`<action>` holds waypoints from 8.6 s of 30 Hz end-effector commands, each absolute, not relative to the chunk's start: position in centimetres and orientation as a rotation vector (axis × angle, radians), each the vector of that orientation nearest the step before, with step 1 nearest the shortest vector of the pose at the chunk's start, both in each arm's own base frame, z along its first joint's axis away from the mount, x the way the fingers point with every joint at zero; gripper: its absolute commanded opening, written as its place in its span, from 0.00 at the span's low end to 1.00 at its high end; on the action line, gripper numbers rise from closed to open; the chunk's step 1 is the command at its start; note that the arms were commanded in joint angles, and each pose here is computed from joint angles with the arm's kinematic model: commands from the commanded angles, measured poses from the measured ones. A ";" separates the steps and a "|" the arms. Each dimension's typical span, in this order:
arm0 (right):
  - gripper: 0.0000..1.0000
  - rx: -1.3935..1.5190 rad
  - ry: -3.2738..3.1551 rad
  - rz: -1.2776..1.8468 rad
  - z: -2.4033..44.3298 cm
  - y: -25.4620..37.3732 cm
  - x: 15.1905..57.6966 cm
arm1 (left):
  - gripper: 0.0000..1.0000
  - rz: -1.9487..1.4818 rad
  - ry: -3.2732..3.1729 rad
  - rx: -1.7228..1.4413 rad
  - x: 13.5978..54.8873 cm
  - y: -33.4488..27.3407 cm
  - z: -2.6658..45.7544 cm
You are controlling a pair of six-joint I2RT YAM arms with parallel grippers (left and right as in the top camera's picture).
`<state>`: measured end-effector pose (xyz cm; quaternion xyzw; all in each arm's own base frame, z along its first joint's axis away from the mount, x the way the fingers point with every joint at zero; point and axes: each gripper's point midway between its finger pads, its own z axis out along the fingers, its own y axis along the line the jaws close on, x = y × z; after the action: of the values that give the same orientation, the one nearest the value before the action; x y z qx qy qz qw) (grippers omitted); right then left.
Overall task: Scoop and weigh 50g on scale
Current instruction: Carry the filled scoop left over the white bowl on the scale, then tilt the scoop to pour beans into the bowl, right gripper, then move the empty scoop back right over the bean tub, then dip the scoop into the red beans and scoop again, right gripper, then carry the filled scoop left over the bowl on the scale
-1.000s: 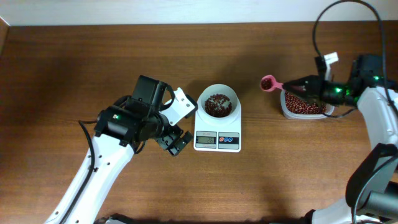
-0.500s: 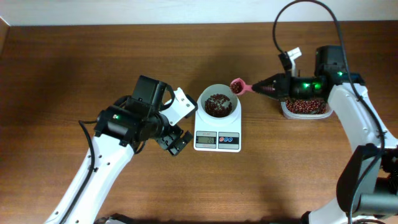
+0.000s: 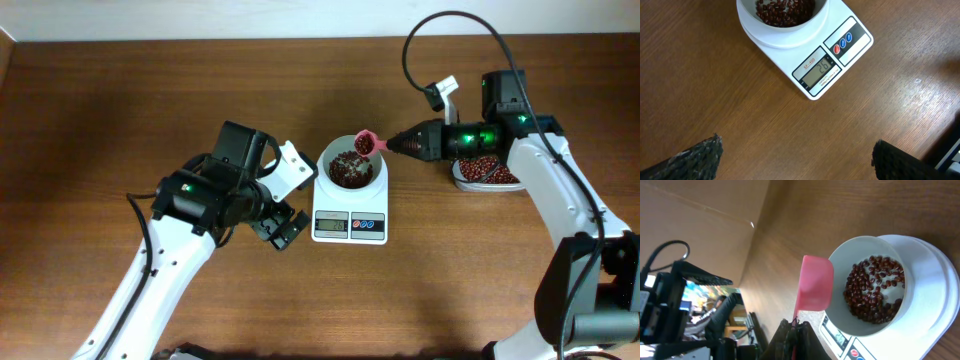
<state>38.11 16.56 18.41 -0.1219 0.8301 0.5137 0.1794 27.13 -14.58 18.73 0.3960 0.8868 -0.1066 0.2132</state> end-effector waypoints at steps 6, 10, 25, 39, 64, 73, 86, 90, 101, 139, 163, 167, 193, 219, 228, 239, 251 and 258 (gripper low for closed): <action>0.04 -0.516 2.285 1.376 17.6 16.8 37.9 | 0.99 -0.317 2.448 1.091 26.8 -14.8 19.2; 0.04 -0.538 2.276 1.367 17.5 16.7 37.8 | 0.99 -0.316 2.449 1.090 26.8 -14.7 19.1; 0.04 -0.667 2.199 1.305 14.9 16.7 37.1 | 0.99 -0.317 2.446 1.096 26.7 -14.9 19.1; 0.04 -1.041 2.029 1.065 13.7 18.1 36.9 | 0.99 -0.318 2.446 1.096 26.7 -14.9 19.2; 0.04 -1.423 1.619 0.861 14.4 19.2 36.5 | 0.99 -0.317 2.446 1.096 26.7 -14.9 19.1; 0.04 -1.529 1.421 0.791 15.1 19.6 36.2 | 0.99 -0.317 2.446 1.096 26.7 -14.9 19.1; 0.04 -1.582 1.295 0.672 15.6 19.6 37.4 | 0.99 -0.317 2.446 1.096 26.7 -14.9 19.1; 0.04 -1.579 1.263 0.657 16.2 19.7 37.7 | 0.99 -0.317 2.446 1.096 26.7 -14.9 19.1; 0.04 -1.243 1.417 0.839 23.7 15.0 38.2 | 0.99 -0.317 2.446 1.096 26.7 -14.9 19.1; 0.04 0.085 2.363 0.721 18.8 -3.5 38.2 | 0.99 -0.317 2.446 1.096 26.7 -14.9 19.1; 0.04 0.284 2.661 0.595 8.7 -7.4 37.0 | 0.99 -0.317 2.446 1.096 26.7 -14.9 19.1; 0.04 0.283 2.645 0.734 8.2 -6.0 37.1 | 0.99 -0.317 2.446 1.096 26.7 -14.9 19.1; 0.04 0.699 2.409 1.109 11.4 -7.7 37.2 | 0.99 -0.317 2.446 1.096 26.7 -14.9 19.1; 0.04 0.542 2.267 1.427 15.0 -3.2 37.9 | 0.99 -0.317 2.446 1.096 26.7 -14.9 19.1; 0.04 0.331 2.363 1.505 15.1 3.7 38.0 | 0.99 -0.317 2.446 1.096 26.7 -14.9 19.1; 0.04 0.142 2.406 1.614 15.7 9.6 37.0 | 0.99 -0.317 2.446 1.096 26.7 -14.9 19.1; 0.04 0.064 2.380 1.716 16.7 12.0 36.2 | 0.99 -0.317 2.446 1.096 26.7 -14.9 19.1; 0.04 0.051 2.381 1.715 16.7 12.2 36.1 | 0.99 -0.317 2.446 1.096 26.7 -14.9 19.1</action>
<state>36.39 11.55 16.51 0.0244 0.8146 0.5691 0.1097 27.11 -14.63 18.73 0.3968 0.8864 -0.1068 0.2131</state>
